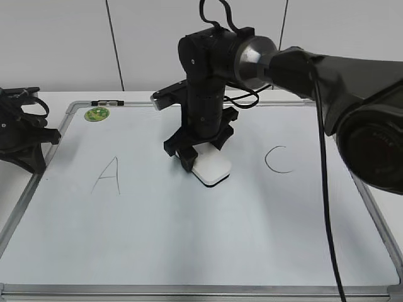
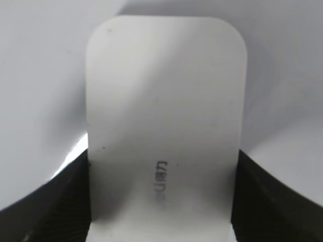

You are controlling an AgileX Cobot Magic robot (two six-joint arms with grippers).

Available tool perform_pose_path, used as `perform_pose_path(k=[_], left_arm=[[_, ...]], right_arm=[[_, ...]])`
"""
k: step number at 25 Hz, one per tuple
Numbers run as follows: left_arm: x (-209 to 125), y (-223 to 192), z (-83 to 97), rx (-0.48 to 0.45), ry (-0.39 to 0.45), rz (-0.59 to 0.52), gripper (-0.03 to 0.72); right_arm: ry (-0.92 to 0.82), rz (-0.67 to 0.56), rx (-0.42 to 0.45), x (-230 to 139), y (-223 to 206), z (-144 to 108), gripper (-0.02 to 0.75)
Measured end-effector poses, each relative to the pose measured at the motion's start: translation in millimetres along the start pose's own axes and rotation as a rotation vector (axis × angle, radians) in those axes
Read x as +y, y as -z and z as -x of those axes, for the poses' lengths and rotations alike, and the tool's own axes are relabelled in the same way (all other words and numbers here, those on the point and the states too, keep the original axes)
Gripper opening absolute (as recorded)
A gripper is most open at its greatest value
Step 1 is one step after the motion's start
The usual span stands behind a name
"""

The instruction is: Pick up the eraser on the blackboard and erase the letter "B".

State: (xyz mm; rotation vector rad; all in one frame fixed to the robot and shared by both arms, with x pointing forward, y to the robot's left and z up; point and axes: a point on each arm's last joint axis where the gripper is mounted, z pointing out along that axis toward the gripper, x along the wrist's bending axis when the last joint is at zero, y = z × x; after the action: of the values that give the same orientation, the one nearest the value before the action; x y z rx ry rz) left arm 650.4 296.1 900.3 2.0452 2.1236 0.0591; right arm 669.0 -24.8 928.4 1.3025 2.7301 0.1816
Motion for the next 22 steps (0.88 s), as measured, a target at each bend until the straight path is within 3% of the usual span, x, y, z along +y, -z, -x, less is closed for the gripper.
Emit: perform_pose_path(k=[5, 13, 17, 22], left_arm=[[0, 0, 0.0, 0.0, 0.0, 0.0, 0.055], [0, 0, 0.0, 0.0, 0.0, 0.003, 0.055], [0, 0, 0.0, 0.0, 0.0, 0.003, 0.055], [0, 0, 0.0, 0.0, 0.0, 0.003, 0.055]], right_arm=[[-0.014, 0.059, 0.011, 7, 20, 2, 0.529], [-0.017, 0.211, -0.019, 4, 103, 7, 0.529], [-0.027, 0.164, -0.026, -15, 110, 13, 0.529], [-0.084, 0.06, -0.044, -58, 114, 38, 0.529]])
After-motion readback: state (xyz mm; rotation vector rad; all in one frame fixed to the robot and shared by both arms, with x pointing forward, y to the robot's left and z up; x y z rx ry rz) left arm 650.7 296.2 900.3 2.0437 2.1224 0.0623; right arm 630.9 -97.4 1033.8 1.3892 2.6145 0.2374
